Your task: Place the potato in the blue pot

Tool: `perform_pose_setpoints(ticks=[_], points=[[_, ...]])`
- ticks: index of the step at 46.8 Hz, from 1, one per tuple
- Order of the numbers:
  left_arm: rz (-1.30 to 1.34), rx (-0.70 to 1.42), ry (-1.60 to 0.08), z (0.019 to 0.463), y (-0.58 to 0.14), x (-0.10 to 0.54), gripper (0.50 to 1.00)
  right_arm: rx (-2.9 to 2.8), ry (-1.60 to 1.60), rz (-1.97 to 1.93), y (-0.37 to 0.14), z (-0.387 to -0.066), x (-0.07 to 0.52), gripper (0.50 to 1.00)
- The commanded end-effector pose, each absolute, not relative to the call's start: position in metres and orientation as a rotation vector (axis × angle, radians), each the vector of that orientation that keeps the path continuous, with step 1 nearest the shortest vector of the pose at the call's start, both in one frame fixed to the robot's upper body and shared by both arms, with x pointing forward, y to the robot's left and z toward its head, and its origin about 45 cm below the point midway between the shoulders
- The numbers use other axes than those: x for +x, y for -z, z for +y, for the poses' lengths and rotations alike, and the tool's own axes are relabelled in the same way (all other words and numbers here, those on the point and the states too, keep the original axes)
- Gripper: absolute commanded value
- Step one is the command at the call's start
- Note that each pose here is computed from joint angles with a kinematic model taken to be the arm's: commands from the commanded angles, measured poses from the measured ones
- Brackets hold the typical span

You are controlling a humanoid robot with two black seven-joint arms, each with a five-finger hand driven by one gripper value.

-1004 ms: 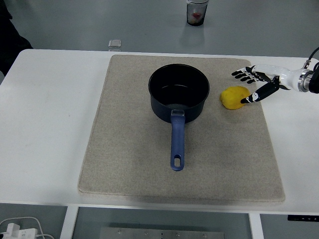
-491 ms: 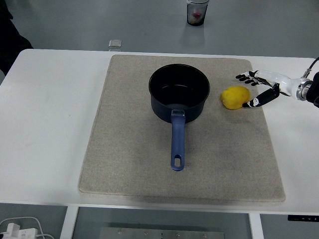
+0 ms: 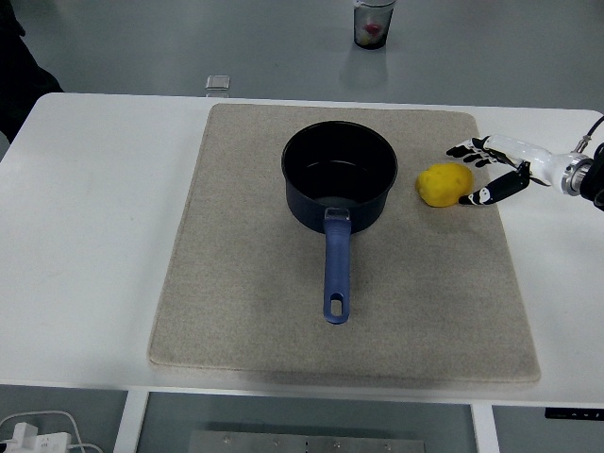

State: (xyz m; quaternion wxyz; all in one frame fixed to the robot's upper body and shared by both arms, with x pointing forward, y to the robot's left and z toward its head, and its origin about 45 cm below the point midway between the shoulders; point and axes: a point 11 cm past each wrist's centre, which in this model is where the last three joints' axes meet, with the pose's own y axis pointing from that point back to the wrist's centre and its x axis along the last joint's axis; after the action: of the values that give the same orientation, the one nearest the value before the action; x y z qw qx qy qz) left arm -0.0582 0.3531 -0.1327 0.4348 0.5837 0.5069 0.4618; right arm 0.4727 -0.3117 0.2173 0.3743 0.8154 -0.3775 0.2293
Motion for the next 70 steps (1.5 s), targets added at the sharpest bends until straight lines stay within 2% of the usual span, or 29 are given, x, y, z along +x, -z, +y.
perform_pose_setpoints(ticks=[1,4,7,10,13,15,18,50,70], points=[[1.262,1.453,-1.152,0.353,0.133,-0.058,0.996,2.093,-0.584,-0.967,-0.216,-0.31,0.472,0.785],[1.262,1.453,-1.152,0.353,0.133,-0.058,0.996,2.095,-0.584,-0.967,-0.216,-0.309,0.472,0.782],[1.262,1.453,-1.152,0.353,0.133,-0.058,0.996,2.098,-0.583,-0.965,-0.215,-0.308,0.472,0.75],[1.262,1.453,-1.152,0.353,0.133,-0.058,0.996,2.107,-0.587,-0.961,-0.215,-0.307,0.472,0.646],[1.262,1.453,-1.152,0.353,0.133,-0.058,0.996,2.114,-0.588,-0.963,-0.216,-0.305,0.472,0.589],[1.262,1.453,-1.152,0.353,0.133,-0.058,0.996,2.117,-0.585,-0.969,-0.216,-0.305,0.472,0.533],[1.262,1.453,-1.152,0.353,0.133,-0.058,0.996,2.118,-0.584,-0.973,-0.216,-0.306,0.472,0.5],[1.262,1.453,-1.152,0.353,0.133,-0.058,0.996,2.23,-0.64,-1.074,-0.254,-0.304,0.477,0.5],[1.262,1.453,-1.149,0.353,0.133,-0.058,0.996,2.304,-0.742,-1.107,-0.321,-0.281,0.495,0.5]])
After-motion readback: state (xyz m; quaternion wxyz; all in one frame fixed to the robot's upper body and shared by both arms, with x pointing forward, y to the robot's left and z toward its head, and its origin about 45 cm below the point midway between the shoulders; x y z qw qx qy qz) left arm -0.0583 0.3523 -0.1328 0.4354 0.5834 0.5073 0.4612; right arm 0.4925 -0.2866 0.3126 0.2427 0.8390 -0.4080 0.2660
